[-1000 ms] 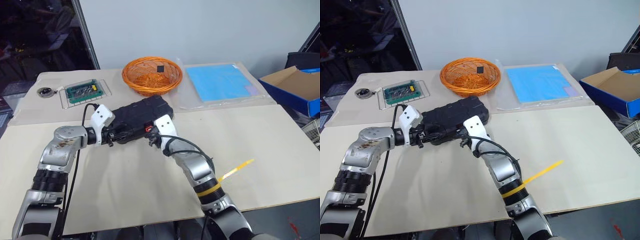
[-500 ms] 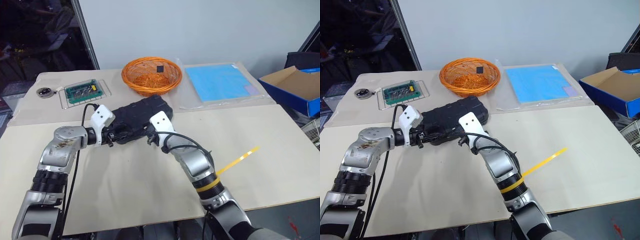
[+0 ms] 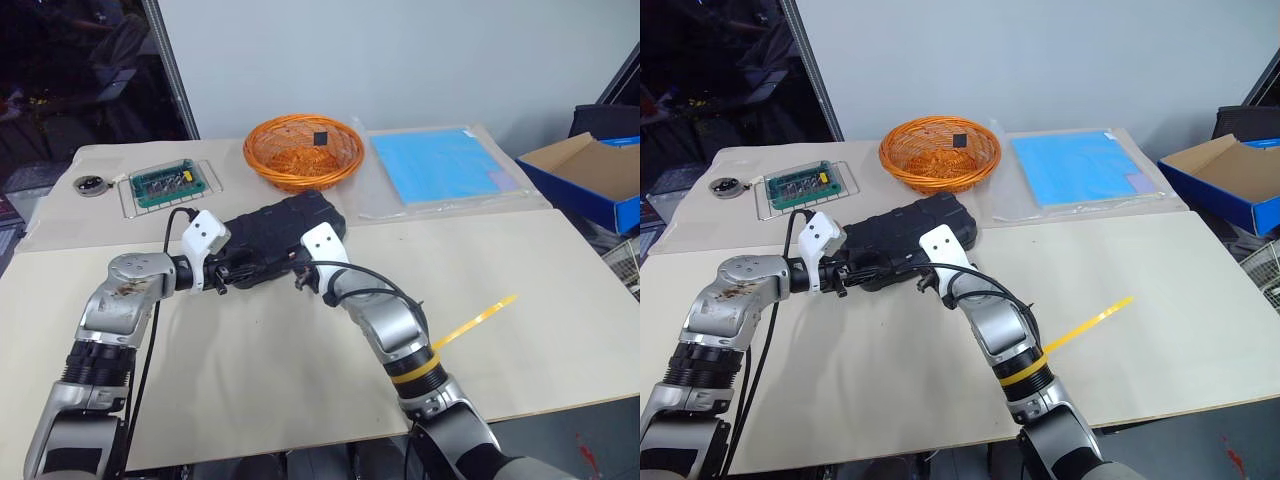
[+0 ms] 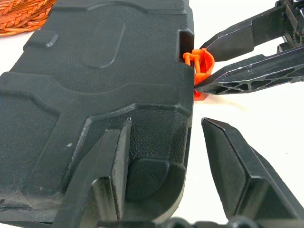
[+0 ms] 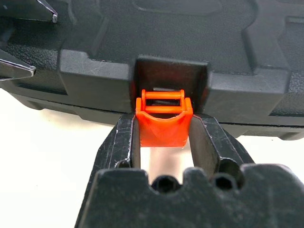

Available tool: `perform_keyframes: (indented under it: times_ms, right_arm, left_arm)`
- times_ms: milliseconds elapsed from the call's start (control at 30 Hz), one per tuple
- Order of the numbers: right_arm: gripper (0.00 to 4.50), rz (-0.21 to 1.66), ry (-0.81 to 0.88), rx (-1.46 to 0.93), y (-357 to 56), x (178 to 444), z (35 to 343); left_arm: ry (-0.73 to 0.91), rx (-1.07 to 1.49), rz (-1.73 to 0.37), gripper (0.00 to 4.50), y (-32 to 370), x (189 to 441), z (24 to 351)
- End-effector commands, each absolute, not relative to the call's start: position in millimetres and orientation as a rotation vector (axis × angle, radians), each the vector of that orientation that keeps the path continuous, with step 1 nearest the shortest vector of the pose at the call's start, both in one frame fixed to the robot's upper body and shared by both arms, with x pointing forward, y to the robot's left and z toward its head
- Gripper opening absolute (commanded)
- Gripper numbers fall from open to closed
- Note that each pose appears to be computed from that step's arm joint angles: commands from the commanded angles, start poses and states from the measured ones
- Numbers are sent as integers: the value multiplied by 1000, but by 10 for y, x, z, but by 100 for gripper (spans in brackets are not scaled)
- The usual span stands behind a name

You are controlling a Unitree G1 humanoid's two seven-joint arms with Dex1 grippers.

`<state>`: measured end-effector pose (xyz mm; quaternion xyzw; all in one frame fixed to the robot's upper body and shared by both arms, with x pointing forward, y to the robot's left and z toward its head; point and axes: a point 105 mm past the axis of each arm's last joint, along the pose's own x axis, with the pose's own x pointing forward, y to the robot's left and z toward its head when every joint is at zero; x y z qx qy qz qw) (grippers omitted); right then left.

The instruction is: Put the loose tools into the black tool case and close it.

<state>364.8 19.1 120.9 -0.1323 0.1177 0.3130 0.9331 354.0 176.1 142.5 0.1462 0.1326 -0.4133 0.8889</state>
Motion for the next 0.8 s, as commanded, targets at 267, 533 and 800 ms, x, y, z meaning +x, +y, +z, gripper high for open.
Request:
perform_keyframes:
  times_ms: [267, 533, 800]
  right_arm:
    - [120, 685, 310, -265, 243, 3565, 1073]
    - [120, 709, 395, -235, 246, 3573, 882]
    - [120, 708, 452, -208, 195, 3682, 721]
  left_arm:
    - [372, 276, -895, 253, 1705, 3454, 1173]
    - [374, 276, -897, 253, 1691, 3454, 1168]
    - [379, 277, -896, 253, 1683, 3450, 1150]
